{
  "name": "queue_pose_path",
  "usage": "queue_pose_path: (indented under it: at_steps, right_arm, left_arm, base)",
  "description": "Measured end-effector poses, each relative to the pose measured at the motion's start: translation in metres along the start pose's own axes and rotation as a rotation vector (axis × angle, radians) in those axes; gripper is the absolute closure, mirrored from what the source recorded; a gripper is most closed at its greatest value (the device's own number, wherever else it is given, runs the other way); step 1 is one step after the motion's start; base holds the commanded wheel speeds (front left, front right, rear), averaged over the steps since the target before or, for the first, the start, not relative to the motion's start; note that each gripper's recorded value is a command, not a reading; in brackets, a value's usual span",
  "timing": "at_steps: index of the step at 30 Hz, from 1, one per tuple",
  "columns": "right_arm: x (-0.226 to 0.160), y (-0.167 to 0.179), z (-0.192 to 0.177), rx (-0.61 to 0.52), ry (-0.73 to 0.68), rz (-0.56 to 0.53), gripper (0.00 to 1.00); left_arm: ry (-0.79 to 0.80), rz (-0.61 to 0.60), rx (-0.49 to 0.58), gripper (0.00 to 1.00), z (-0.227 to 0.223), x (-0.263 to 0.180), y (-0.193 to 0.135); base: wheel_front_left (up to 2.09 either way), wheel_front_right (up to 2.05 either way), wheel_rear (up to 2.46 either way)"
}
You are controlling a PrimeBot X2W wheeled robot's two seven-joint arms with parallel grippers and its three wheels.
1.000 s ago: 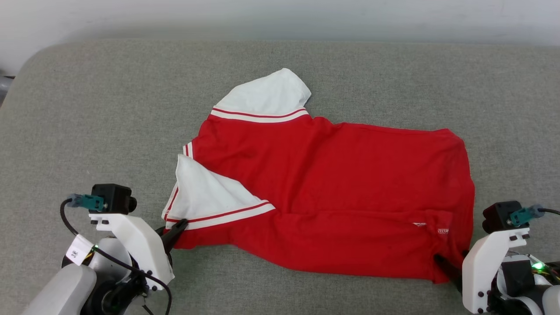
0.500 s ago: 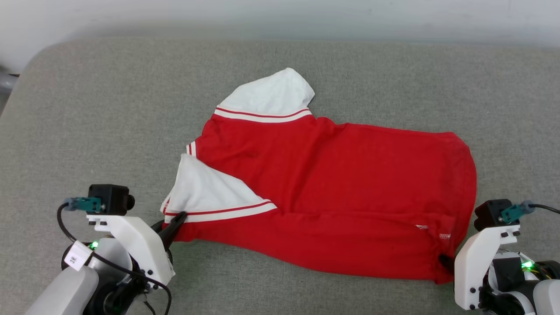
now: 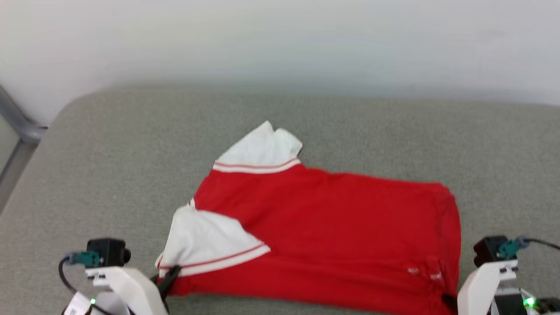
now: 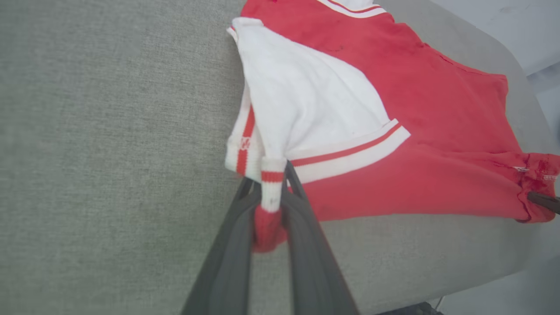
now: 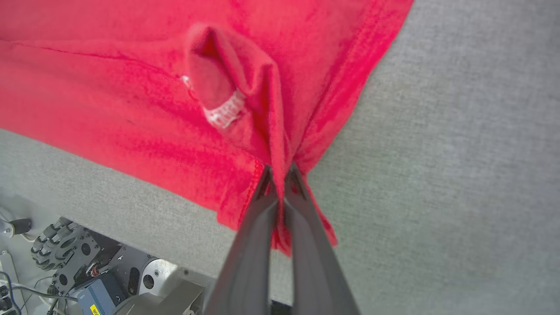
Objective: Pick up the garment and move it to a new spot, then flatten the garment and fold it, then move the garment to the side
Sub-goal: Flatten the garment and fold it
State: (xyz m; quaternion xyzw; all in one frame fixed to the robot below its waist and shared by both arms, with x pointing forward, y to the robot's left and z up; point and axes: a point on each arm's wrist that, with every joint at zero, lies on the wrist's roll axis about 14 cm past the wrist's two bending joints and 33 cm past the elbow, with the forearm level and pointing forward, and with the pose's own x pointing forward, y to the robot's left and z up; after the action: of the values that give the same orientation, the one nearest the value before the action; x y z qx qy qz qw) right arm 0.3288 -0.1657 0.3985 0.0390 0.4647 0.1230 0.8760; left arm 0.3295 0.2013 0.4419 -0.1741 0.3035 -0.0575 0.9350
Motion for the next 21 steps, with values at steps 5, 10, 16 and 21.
queue_pose_path:
  at_steps: [5, 10, 16, 21]
  right_arm:
    - [-0.016, 0.002, -0.014, -0.005, -0.007, -0.001, 1.00]
    - [-0.019, 0.003, -0.036, 0.019, 0.023, -0.002, 1.00]
    - [-0.013, 0.003, -0.058, 0.059, 0.040, -0.005, 0.00]
    - [-0.013, 0.003, -0.042, 0.071, -0.090, -0.008, 0.00]
  left_arm:
    - [0.024, 0.033, -0.042, 1.00, -0.023, -0.027, 0.007]
    - [0.096, 0.039, -0.106, 1.00, -0.058, -0.034, 0.007]
    - [0.120, 0.048, -0.152, 0.47, -0.077, -0.022, 0.008]
    - [0.052, 0.054, -0.152, 0.00, -0.065, -0.009, 0.009]
  base:
    - [0.00, 0.00, 0.00]
    - [0.00, 0.00, 0.00]
    - [0.00, 0.00, 0.00]
    - [0.00, 0.00, 0.00]
